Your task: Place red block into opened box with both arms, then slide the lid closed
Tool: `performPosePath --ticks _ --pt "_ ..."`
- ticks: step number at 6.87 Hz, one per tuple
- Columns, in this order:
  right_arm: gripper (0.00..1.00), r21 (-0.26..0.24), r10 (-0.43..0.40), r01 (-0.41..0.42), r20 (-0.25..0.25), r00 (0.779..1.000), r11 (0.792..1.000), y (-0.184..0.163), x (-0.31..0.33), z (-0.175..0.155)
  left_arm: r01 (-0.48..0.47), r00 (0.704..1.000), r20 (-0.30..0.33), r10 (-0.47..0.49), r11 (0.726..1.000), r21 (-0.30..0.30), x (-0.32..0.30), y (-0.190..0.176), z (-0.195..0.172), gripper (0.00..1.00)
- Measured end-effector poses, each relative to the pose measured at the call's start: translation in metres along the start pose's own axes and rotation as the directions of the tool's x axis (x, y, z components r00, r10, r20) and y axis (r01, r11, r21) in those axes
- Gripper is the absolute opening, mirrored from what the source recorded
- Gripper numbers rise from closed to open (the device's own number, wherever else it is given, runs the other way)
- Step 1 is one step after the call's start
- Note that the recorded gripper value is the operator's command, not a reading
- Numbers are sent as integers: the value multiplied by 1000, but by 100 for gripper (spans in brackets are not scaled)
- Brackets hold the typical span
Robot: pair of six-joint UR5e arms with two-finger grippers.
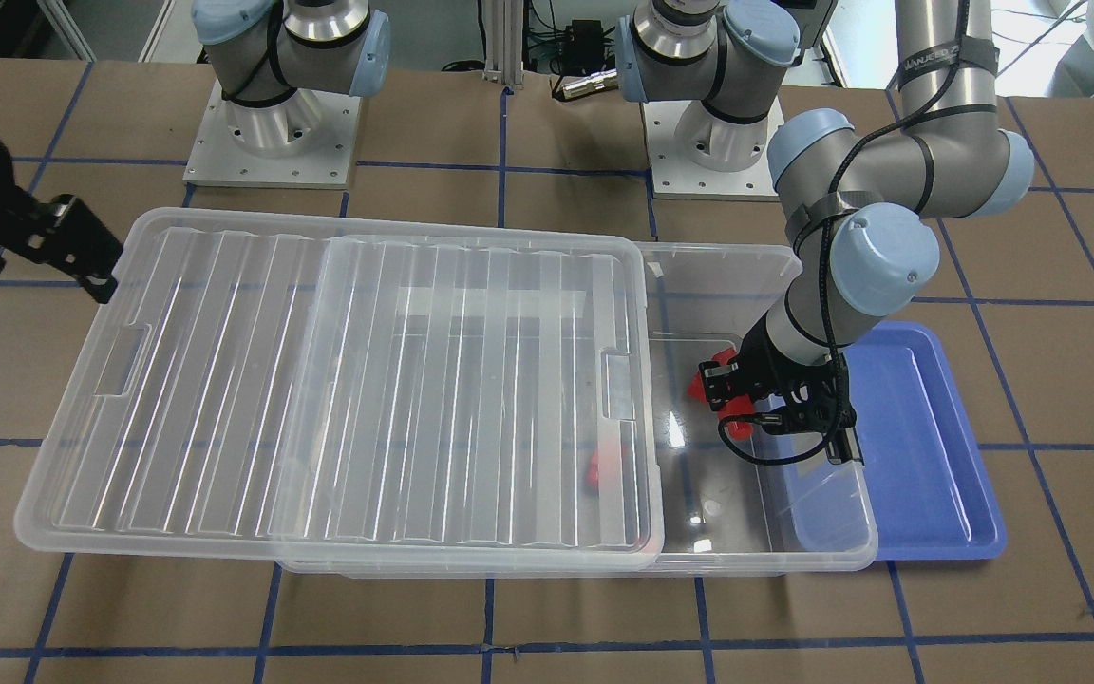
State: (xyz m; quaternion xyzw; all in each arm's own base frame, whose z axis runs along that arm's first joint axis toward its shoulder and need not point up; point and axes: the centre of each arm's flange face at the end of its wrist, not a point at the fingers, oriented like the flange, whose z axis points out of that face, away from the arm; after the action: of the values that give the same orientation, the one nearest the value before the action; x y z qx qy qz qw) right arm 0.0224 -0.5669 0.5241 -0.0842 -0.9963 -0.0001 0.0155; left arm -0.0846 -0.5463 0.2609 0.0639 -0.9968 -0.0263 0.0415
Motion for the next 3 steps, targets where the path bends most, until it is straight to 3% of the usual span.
performPosePath --ticks 3 --pt "100 8 -19 20 -84 996 1000 -14 73 29 -5 1000 6 5 999 37 11 5 18 0"
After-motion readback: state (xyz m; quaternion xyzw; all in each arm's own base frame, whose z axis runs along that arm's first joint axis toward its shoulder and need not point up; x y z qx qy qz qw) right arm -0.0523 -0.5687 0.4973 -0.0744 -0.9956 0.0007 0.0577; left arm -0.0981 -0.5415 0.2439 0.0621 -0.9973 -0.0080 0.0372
